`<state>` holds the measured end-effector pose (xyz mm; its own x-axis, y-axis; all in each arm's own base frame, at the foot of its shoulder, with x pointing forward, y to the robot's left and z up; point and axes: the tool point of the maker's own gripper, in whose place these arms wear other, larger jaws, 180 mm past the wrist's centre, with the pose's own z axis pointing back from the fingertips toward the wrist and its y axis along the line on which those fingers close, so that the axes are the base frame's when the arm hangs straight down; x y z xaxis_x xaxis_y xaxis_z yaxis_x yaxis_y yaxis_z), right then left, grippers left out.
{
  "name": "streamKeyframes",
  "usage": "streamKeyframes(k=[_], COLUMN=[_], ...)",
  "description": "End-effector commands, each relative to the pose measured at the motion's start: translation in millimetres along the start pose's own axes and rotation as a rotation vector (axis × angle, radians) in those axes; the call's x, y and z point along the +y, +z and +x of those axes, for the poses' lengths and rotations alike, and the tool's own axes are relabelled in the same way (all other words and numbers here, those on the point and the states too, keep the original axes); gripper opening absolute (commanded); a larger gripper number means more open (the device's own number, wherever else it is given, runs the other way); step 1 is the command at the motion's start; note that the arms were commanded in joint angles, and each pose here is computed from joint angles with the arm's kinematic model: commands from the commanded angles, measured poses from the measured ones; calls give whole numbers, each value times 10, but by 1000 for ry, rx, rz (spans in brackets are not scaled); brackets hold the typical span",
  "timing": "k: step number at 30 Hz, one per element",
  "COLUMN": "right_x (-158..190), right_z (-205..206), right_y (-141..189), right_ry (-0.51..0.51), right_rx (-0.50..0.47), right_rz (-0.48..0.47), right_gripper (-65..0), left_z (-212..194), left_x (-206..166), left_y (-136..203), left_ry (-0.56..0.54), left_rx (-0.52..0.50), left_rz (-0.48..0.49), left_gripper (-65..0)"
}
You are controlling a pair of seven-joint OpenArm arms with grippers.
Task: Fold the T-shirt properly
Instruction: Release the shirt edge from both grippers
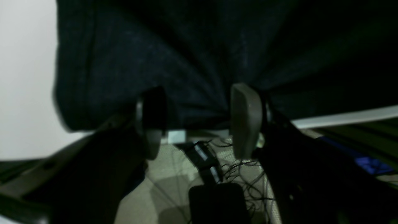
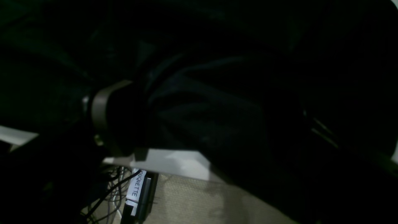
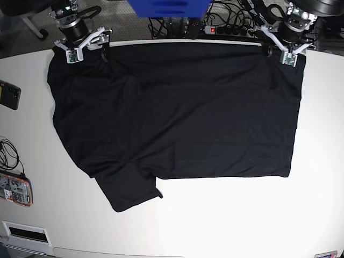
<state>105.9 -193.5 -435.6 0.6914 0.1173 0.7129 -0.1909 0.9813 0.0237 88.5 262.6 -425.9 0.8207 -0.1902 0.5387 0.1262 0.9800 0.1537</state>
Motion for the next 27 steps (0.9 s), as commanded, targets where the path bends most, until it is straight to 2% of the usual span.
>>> streamKeyframes(k=[1, 10, 14, 19, 27], right_x=[15, 14, -5, 49, 85], right_z=[-362, -342, 57, 442, 553], right_y=[78, 65, -68, -48, -13], right_ry=[44, 48, 79, 117, 131], right_rx=[163, 176, 97, 18, 8], right_rz=[8, 6, 0, 4, 6], right_gripper=[-67, -67, -67, -67, -67], left_z=[-148, 187, 420, 701, 909], left_x=[204, 428, 534, 533, 391], left_y=[41, -77, -126, -67, 40], left_ry=[-17, 9, -9, -29, -14], left_rx=[60, -25, -74, -146, -213], left_rz=[69, 129, 146, 153, 147], left_gripper=[-325, -323, -323, -324, -324])
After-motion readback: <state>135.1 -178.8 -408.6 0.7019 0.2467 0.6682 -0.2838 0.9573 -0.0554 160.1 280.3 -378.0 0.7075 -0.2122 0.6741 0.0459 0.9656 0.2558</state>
